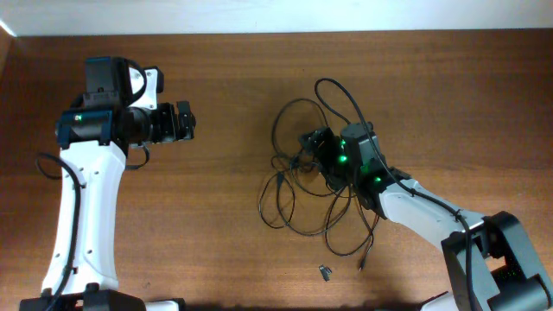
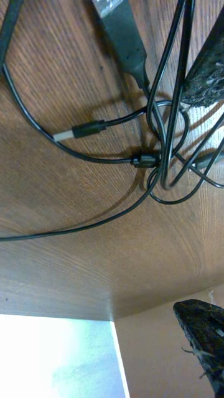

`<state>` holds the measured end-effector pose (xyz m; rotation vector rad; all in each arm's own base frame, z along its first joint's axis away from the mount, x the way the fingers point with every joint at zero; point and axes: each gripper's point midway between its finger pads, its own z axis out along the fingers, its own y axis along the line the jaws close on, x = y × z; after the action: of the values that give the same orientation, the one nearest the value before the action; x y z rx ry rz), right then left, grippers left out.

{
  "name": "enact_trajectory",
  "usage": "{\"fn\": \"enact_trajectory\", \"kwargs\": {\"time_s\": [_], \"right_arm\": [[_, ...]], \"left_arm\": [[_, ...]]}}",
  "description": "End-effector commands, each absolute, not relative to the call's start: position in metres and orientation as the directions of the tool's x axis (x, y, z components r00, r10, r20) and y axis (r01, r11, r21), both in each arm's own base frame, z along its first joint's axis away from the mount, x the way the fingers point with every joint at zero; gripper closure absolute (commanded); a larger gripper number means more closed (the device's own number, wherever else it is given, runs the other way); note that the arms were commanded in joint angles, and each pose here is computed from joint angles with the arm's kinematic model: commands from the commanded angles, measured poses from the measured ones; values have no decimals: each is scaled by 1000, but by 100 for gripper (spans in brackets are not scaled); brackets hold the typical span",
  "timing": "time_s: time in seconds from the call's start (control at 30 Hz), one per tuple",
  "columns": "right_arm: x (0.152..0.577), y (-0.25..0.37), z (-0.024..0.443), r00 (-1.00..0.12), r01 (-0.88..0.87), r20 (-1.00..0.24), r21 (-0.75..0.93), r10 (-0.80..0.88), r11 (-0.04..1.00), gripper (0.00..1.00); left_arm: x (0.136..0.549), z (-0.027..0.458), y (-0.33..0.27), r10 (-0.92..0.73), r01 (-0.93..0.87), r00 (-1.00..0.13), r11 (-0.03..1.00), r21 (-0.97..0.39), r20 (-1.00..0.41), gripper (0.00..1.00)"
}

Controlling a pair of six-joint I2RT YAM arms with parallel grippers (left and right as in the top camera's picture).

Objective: Untangle cables

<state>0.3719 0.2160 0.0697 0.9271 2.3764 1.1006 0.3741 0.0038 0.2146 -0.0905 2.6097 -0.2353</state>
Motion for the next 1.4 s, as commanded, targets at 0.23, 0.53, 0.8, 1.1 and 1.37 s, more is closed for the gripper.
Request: {"fn": "enact_trajectory", "kwargs": {"time_s": [0.23, 0.53, 0.8, 1.1, 1.37], "right_arm": [[369, 192, 40, -653, 510, -105, 672, 750, 538, 76], [374, 200, 48, -677, 458, -116, 706, 727, 540, 80], [376, 189, 43, -644, 484, -153, 678, 750, 554, 48], [369, 200, 42, -633, 461, -240, 647, 736, 607, 46], [379, 200, 32, -600, 455, -285, 647, 747, 612, 55]], "left_arm": [[373, 219, 5, -117, -29, -859, 983, -181, -498, 1], [373, 219, 5, -117, -29, -859, 983, -181, -498, 1], [373, 219, 5, -117, -29, -859, 983, -181, -498, 1], [373, 219, 5, -117, -29, -859, 983, -181, -498, 1], [373, 219, 5, -117, -29, -859, 983, -181, -498, 1]]}}
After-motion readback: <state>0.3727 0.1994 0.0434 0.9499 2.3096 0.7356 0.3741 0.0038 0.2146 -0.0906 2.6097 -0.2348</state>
